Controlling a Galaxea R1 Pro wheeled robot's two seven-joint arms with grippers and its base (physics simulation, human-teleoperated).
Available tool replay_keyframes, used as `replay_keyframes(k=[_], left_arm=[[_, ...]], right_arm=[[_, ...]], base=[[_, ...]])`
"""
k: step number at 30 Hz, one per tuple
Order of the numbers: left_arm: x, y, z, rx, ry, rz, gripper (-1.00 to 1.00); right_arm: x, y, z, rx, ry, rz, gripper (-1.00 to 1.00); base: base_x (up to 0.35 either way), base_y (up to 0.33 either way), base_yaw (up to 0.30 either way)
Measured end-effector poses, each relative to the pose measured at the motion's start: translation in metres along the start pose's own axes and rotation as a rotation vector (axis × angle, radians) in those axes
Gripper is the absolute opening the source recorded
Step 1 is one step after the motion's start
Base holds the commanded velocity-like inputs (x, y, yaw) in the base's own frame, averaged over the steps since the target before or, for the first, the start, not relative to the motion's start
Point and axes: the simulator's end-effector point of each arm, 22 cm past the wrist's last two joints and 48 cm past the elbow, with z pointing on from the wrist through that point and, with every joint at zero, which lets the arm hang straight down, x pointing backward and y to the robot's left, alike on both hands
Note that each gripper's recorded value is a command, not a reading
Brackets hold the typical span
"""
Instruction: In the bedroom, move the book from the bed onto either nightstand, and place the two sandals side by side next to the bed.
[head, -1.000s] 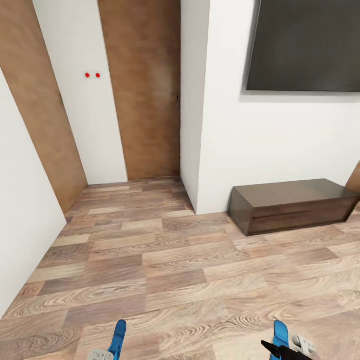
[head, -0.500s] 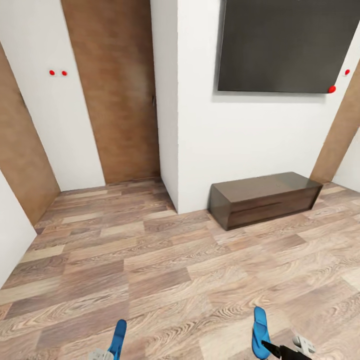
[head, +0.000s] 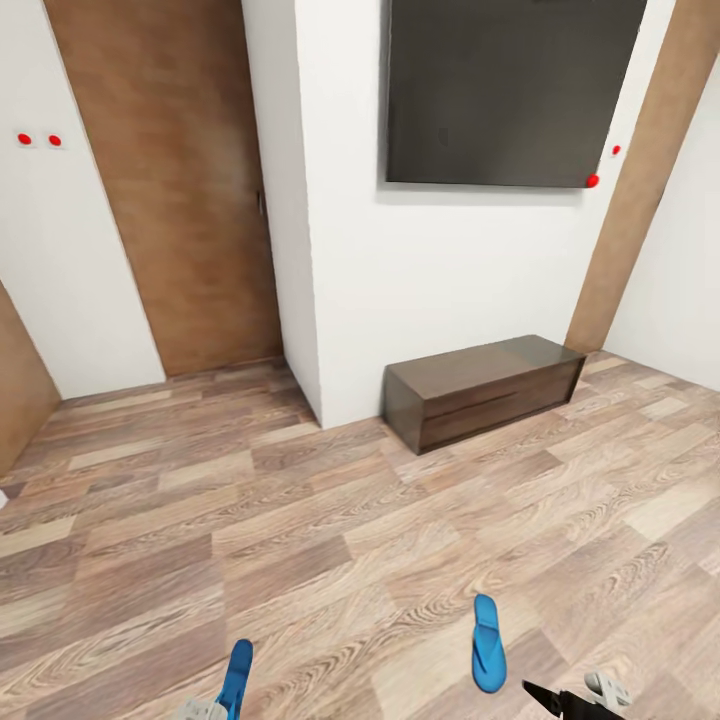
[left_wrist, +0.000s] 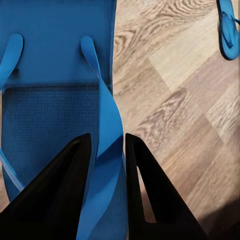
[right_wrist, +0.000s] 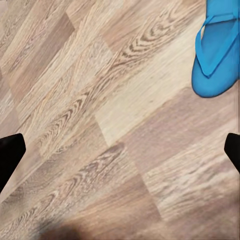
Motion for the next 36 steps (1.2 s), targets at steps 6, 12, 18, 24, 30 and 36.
replay_keyframes(k=[6, 12, 18, 24, 30, 36], left_arm=[[-0.0004, 0.0001, -0.0003, -0.001, -0.002, -0.001, -1.0], [-0.0004, 0.0002, -0.0002, -0.001, -0.002, -0.002, -1.0], [-0.0004, 0.0002, -0.0002, -0.001, -0.002, -0.002, -1.0], [-0.0004, 0.0002, -0.0002, -0.001, -0.002, -0.002, -1.0], [-0.0004, 0.0002, -0.0001, -0.001, -0.002, -0.002, -1.0], [-0.0003, 0.0002, -0.0001, -0.001, -0.002, -0.002, -1.0]], right_arm=[[-0.0001, 0.0001, -0.0001, 0.0, 0.0, 0.0, 1.0], [0.0, 0.0, 0.0, 0.0, 0.0, 0.0, 1.0], [0.0001, 0.0, 0.0, 0.0, 0.0, 0.0, 1.0], [0.0001, 0.0001, -0.0001, 0.0, 0.0, 0.0, 1.0], [0.0, 0.0, 0.0, 0.0, 0.0, 0.0, 1.0], [0.0, 0.0, 0.0, 0.0, 0.0, 0.0, 1.0]], base=[[0.137, 0.046, -0.02], [0.127, 0.042, -0.001], [0.045, 0.028, 0.0], [0.163, 0.134, 0.0], [0.023, 0.019, 0.0], [0.002, 0.001, 0.0]])
